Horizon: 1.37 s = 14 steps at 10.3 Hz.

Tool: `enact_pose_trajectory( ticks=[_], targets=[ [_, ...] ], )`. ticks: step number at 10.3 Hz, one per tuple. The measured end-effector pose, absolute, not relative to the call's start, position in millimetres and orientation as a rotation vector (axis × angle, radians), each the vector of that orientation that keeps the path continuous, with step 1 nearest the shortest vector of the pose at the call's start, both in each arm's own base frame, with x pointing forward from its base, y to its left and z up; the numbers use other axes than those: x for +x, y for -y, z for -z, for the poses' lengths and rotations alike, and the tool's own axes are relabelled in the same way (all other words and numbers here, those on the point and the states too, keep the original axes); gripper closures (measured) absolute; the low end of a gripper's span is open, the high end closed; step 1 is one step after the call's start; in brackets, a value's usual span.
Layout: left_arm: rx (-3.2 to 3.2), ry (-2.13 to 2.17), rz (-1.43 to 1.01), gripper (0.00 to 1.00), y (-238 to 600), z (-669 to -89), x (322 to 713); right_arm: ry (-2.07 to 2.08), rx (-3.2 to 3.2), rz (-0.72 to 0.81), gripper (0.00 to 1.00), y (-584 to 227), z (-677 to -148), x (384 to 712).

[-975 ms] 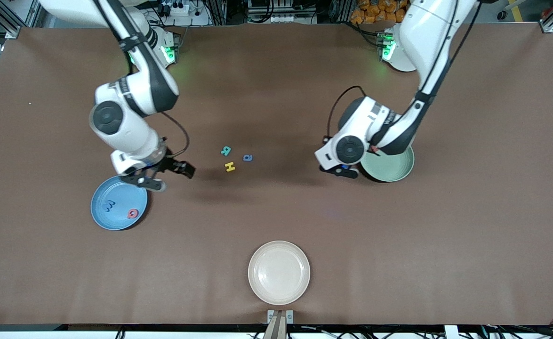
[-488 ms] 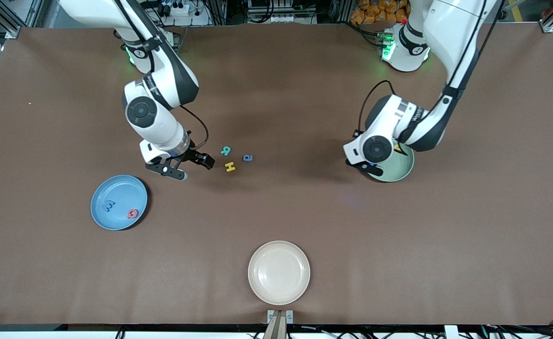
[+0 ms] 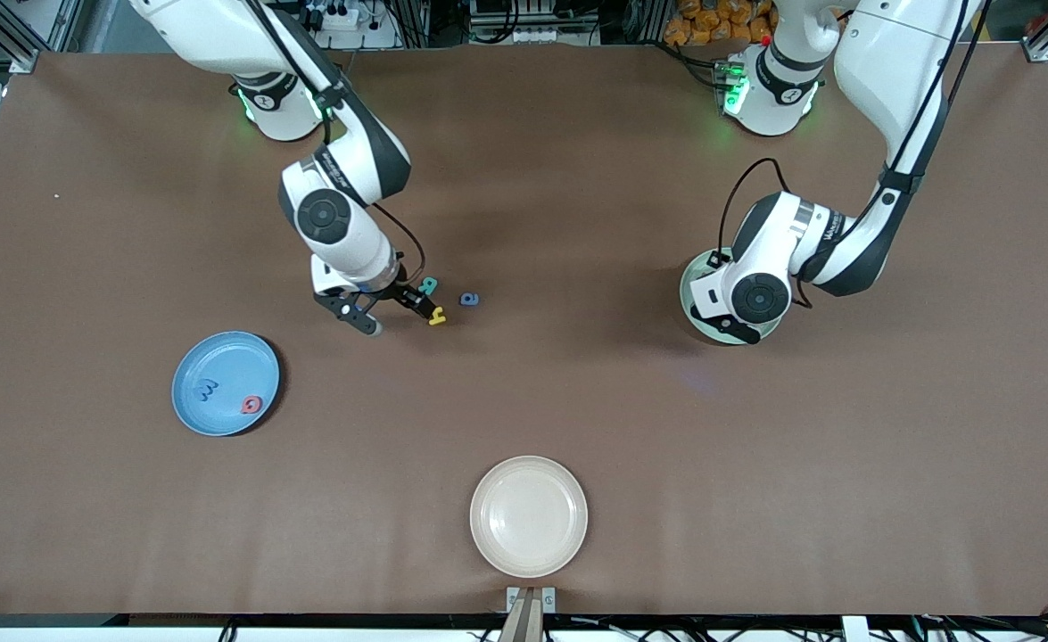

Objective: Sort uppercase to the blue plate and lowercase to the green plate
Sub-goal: 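Carry the m to the green plate while the right gripper reaches letters, then release the m on the green plate while the right gripper lowers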

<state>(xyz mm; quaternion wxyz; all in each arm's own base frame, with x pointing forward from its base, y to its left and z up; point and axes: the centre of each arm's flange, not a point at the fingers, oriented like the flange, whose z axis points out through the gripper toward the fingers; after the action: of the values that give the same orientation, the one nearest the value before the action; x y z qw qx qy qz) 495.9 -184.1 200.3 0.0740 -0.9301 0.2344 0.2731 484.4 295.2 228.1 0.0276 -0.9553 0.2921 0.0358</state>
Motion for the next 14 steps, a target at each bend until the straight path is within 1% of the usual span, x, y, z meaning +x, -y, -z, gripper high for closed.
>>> enact_pose_trajectory(
  ticks=[4, 5, 6, 7, 10, 11, 13, 14],
  targets=[
    [-2.813, -0.711, -0.777, 0.72, 187, -196, 499, -0.883, -2.965, -0.134, 0.00, -298, -191, 465],
    [-2.816, -0.712, -0.772, 0.63, 187, -196, 499, -0.878, -2.967, -0.137, 0.00, -305, -186, 459],
    [-2.817, -0.712, -0.770, 0.52, 187, -196, 500, -0.886, -2.966, -0.139, 0.00, -313, -181, 452],
    [-2.817, -0.710, -0.769, 0.38, 186, -196, 500, -0.889, -2.967, -0.142, 0.00, -320, -179, 446],
    [-2.825, -0.697, -0.763, 0.27, 182, -197, 503, -0.876, -2.989, -0.154, 0.00, -326, -173, 434],
    [-2.832, -0.691, -0.753, 0.18, 183, -201, 504, -0.865, -2.999, -0.153, 0.00, -325, -171, 433],
    [-2.892, -0.629, -0.737, 0.14, 189, -212, 508, -0.856, -3.000, -0.144, 0.00, -324, -168, 431],
    [-2.915, -0.574, -0.716, 0.14, 195, -220, 510, -0.855, -2.996, -0.138, 0.00, -324, -166, 431]
  ],
)
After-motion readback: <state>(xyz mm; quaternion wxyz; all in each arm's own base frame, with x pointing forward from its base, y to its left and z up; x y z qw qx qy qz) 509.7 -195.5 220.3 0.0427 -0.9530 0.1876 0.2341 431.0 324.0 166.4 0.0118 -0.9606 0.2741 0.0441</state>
